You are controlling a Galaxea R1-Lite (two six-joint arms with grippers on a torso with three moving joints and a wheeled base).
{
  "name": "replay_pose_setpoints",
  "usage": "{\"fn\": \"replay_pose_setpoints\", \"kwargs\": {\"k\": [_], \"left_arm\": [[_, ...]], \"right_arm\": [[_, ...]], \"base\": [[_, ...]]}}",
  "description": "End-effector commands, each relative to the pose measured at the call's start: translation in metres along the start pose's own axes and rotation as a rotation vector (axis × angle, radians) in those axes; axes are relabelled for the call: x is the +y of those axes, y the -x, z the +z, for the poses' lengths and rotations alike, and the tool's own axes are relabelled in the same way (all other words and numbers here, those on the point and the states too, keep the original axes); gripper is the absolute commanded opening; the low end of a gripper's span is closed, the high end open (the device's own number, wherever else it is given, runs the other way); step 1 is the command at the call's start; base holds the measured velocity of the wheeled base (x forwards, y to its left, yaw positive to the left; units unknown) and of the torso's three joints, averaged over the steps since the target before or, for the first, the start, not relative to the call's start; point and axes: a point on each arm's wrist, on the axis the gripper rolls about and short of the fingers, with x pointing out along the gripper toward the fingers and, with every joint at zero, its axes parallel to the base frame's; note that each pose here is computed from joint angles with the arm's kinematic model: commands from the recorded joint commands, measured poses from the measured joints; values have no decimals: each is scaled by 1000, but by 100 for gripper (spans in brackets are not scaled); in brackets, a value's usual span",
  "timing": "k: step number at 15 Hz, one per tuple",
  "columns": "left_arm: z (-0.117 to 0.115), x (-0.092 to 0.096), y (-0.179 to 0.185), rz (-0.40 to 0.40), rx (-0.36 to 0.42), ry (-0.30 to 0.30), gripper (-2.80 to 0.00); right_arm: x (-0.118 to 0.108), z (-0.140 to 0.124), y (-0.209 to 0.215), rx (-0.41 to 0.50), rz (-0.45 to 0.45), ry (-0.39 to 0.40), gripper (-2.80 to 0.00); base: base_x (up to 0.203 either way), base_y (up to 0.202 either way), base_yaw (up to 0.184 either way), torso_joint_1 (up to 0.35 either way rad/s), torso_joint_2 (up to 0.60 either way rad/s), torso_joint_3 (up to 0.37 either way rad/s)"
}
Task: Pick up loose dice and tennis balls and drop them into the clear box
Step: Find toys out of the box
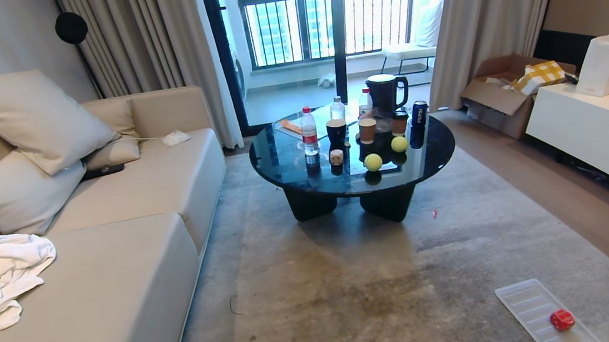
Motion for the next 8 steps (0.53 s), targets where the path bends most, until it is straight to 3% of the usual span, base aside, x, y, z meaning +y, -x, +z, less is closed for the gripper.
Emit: {"fn": "replay_pose_setpoints", "kwargs": {"k": [1, 8], "left_arm": [[0, 0, 0, 0, 0, 0, -280], [0, 0, 0, 0, 0, 0, -280]], "right_arm": [[0, 0, 0, 3, 2, 0, -280], [0, 0, 0, 3, 0, 0, -280]], "base": [[5, -3, -95, 2, 2, 4], [0, 10, -162, 4, 2, 3]]}}
